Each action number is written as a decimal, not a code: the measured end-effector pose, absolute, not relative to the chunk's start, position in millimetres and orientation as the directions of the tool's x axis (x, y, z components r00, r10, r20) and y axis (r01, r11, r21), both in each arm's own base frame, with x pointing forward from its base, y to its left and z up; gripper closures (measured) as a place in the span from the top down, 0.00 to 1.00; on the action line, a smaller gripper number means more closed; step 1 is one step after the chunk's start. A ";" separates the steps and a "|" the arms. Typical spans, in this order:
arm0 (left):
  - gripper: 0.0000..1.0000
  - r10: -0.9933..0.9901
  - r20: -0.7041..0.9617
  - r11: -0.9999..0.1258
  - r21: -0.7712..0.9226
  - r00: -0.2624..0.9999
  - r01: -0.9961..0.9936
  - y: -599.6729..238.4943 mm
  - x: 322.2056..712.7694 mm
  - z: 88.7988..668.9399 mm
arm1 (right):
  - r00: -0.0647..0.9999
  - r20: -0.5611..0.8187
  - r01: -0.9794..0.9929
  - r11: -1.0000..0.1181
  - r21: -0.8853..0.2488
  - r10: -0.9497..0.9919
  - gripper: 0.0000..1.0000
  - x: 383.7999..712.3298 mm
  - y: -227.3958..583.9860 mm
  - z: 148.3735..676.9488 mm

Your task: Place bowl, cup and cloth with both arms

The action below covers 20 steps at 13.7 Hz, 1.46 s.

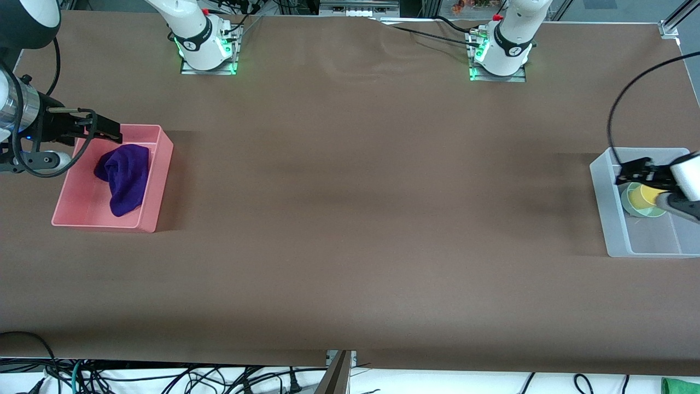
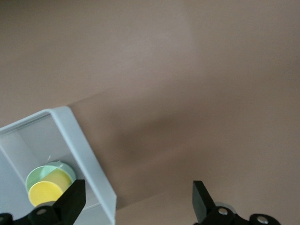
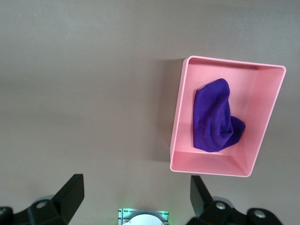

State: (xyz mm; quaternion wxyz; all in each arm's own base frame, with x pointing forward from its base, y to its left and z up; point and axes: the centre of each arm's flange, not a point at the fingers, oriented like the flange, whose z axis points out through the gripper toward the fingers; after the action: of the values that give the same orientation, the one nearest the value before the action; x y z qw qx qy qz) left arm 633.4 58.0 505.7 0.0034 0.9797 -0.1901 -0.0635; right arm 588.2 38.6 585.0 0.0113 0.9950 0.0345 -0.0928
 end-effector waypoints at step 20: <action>1.00 -0.077 0.035 -0.997 0.001 0.996 -0.077 -20.1 554.7 552.3 | 0.981 -0.185 0.059 -0.998 0.017 0.055 1.00 588.6 32.0 585.1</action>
State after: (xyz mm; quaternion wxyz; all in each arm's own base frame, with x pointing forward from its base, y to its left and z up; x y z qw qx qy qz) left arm 554.7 -20.1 552.3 0.0014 0.9991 -0.0387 0.0174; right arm 588.6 32.0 585.1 0.0114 0.9952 0.0285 -0.0926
